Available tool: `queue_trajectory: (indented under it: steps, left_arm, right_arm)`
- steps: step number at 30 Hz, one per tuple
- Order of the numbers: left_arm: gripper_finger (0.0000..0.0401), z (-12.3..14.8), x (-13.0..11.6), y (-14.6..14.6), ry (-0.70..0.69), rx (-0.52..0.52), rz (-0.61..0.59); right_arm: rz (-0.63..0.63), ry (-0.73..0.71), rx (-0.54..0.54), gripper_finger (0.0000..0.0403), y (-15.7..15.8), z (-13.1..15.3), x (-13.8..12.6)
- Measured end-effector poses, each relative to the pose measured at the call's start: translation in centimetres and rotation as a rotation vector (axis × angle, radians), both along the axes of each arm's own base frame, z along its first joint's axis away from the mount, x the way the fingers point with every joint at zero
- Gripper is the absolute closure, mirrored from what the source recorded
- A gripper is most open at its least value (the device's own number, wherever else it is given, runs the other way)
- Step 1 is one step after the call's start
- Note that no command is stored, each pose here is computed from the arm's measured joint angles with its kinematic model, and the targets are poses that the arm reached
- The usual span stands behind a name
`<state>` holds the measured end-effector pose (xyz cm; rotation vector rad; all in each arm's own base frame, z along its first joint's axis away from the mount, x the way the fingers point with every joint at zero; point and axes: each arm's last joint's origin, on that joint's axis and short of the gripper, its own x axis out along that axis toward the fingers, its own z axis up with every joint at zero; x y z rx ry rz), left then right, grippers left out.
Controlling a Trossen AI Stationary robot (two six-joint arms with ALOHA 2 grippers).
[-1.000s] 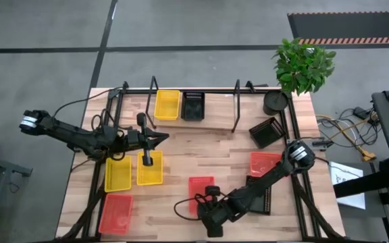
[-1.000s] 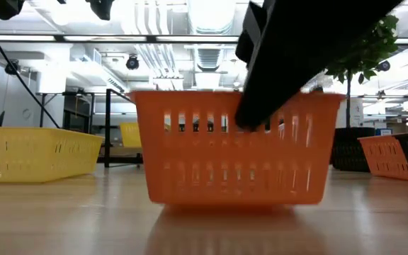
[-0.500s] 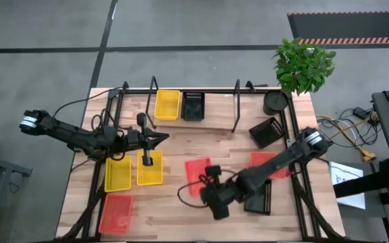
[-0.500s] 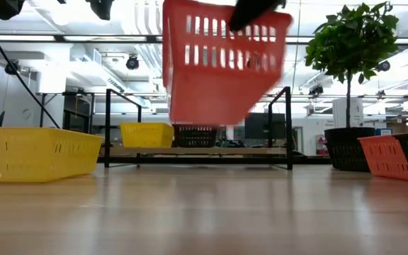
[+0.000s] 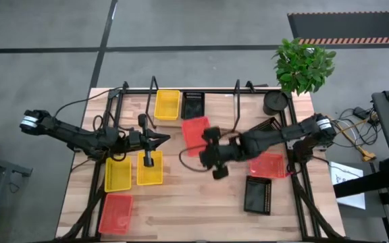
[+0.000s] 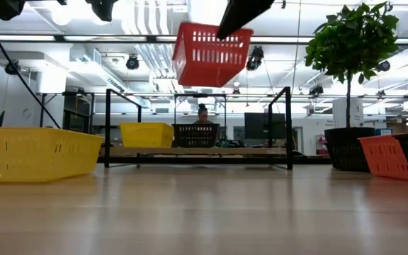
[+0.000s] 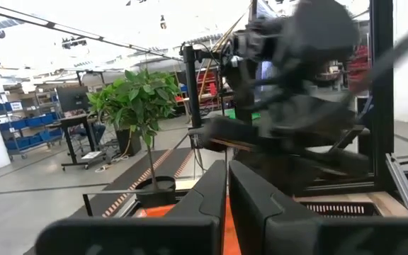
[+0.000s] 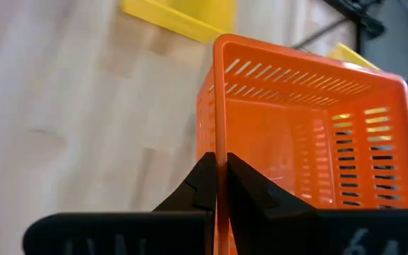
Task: Stack baskets on shelf by color
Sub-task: Put the middle orange bin on the shelf
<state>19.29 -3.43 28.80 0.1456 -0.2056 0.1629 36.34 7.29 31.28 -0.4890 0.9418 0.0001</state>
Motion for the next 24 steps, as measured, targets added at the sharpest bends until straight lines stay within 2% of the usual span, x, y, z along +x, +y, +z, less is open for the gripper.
queue_trajectory:
  steps: [5,12,24]
  left_arm:
    - [0.0400,0.0,0.0,0.0,-0.001,0.003,0.001]
    - [0.0400,0.0,0.0,0.0,-0.002,0.008,0.002]
    - [0.0400,0.0,0.0,0.0,-0.002,0.009,0.003]
  right_arm:
    - [-0.059,0.015,-0.037,0.0392,-4.3,0.2,0.1]
    - [-0.110,0.038,0.036,0.0392,-9.2,-0.3,-0.8]
    - [-0.174,0.054,0.070,0.0392,-14.3,-2.9,-2.2]
